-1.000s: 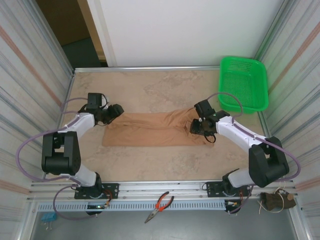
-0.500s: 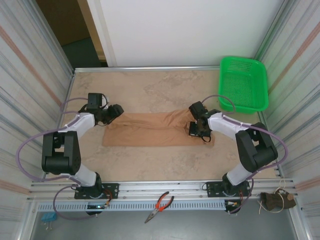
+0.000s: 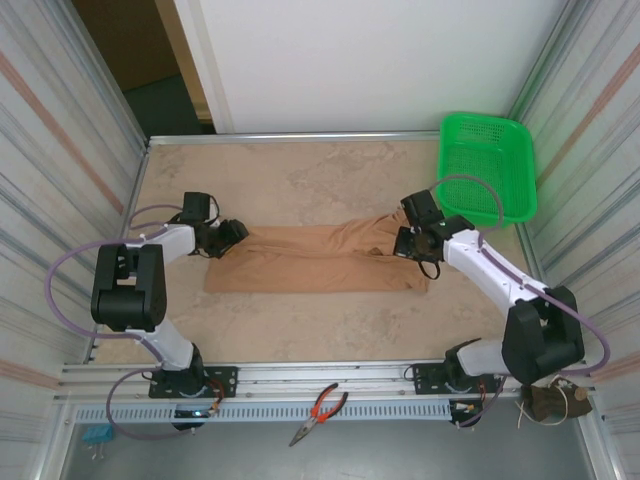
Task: Fold the inside-out t-shirt
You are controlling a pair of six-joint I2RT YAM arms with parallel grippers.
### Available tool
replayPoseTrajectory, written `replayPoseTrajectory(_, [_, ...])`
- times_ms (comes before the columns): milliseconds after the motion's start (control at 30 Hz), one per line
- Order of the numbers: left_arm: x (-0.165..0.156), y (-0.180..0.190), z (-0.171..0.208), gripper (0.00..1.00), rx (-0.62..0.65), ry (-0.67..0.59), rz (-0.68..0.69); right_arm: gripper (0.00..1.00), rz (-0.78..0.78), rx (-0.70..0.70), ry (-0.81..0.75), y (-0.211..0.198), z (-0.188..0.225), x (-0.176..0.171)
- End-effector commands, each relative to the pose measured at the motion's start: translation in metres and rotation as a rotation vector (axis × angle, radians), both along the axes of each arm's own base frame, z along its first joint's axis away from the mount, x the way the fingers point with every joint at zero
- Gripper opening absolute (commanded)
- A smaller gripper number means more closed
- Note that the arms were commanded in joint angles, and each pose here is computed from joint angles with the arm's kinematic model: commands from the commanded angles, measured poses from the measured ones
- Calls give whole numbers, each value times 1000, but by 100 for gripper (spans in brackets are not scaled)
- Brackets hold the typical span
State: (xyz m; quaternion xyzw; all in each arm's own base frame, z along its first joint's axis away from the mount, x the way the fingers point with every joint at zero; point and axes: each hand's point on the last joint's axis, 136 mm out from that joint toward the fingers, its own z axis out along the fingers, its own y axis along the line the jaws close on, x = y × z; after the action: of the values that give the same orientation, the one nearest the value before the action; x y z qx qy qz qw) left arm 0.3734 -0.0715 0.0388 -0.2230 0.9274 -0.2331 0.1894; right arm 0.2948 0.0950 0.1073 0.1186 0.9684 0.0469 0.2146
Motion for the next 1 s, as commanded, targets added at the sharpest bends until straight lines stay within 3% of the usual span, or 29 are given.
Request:
replayPoseTrajectory(0, [0,6,-6,53,23,-3,3,15,-81,-105,89,-32,-20,-29])
replayPoseTrajectory(33, [0,6,-6,53,21,-3,2,26,-98,-112,100,-36,-25,-33])
replayPoseTrajectory(67, [0,6,-5,53,20,-5,2,31,-106,-111,104,-37,-27,-36])
replayPoseTrajectory(400, [3,4,1,53,5,-19,1,24,82,-4,33,34,-11,-16])
replayPoseTrajectory(533, [3,3,0,53,-2,-16,2,37,127,-52,53,50,-21,-8])
replayPoseTrajectory(767, [3,4,2,53,5,-17,1,39,129,-144,101,52,-51,10])
replayPoseTrajectory(800, [3,4,1,53,4,-14,3,38,124,-159,108,50,-55,11])
replayPoseTrajectory(933, [2,5,1,53,5,-12,3,0,106,-186,103,42,-56,18])
replayPoseTrajectory(967, [2,5,1,53,6,-11,3,0,102,-184,94,39,-53,19])
